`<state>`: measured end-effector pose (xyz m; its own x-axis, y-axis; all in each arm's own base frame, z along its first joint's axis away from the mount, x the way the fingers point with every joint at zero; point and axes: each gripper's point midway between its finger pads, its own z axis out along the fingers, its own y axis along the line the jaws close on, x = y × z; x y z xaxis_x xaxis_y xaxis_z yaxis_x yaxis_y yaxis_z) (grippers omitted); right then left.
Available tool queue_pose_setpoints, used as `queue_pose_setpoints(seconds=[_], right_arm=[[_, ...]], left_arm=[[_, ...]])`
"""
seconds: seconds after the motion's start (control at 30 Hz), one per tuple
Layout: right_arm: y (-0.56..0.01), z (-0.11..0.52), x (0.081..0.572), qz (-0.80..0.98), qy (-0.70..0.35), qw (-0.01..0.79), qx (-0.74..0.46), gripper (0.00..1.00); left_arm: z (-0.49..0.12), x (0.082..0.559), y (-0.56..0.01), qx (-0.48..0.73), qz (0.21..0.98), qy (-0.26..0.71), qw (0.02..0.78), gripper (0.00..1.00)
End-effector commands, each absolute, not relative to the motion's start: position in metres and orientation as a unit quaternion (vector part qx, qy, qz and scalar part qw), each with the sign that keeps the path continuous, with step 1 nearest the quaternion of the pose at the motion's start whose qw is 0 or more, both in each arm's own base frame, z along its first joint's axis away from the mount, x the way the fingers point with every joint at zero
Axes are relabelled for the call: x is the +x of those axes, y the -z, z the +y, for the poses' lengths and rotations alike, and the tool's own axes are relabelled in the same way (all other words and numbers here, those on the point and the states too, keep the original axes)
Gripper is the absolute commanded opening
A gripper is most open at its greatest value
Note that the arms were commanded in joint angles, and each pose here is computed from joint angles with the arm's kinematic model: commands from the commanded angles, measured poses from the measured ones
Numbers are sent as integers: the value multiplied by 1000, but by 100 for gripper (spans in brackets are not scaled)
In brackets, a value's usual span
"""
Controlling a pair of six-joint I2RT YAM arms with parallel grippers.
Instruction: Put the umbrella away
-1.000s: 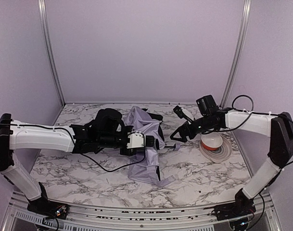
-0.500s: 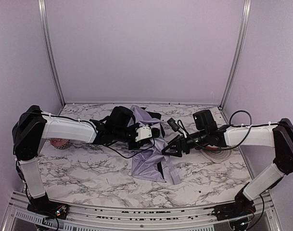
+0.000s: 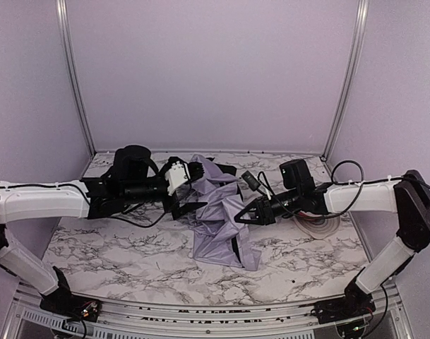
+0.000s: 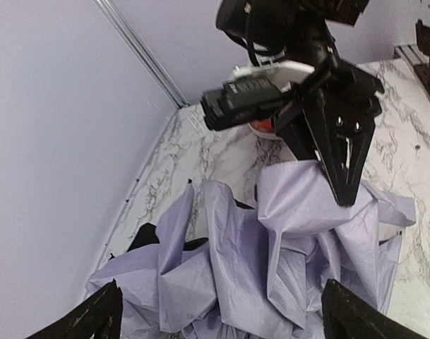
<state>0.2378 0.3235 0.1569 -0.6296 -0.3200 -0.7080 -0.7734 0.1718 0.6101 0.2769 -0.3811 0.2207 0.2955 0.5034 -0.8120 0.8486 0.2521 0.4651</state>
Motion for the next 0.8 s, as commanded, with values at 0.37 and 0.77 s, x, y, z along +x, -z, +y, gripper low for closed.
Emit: queue_pose_setpoints(seconds=[0.37, 0.77], right_arm=[[-220, 350, 229, 703, -553, 248, -372, 6], [-295, 342, 246, 691, -554, 337, -320, 0]], left_arm=[[-406, 218, -128, 580, 649, 204, 449, 66], [-416, 225, -87, 578, 662, 197, 434, 0]])
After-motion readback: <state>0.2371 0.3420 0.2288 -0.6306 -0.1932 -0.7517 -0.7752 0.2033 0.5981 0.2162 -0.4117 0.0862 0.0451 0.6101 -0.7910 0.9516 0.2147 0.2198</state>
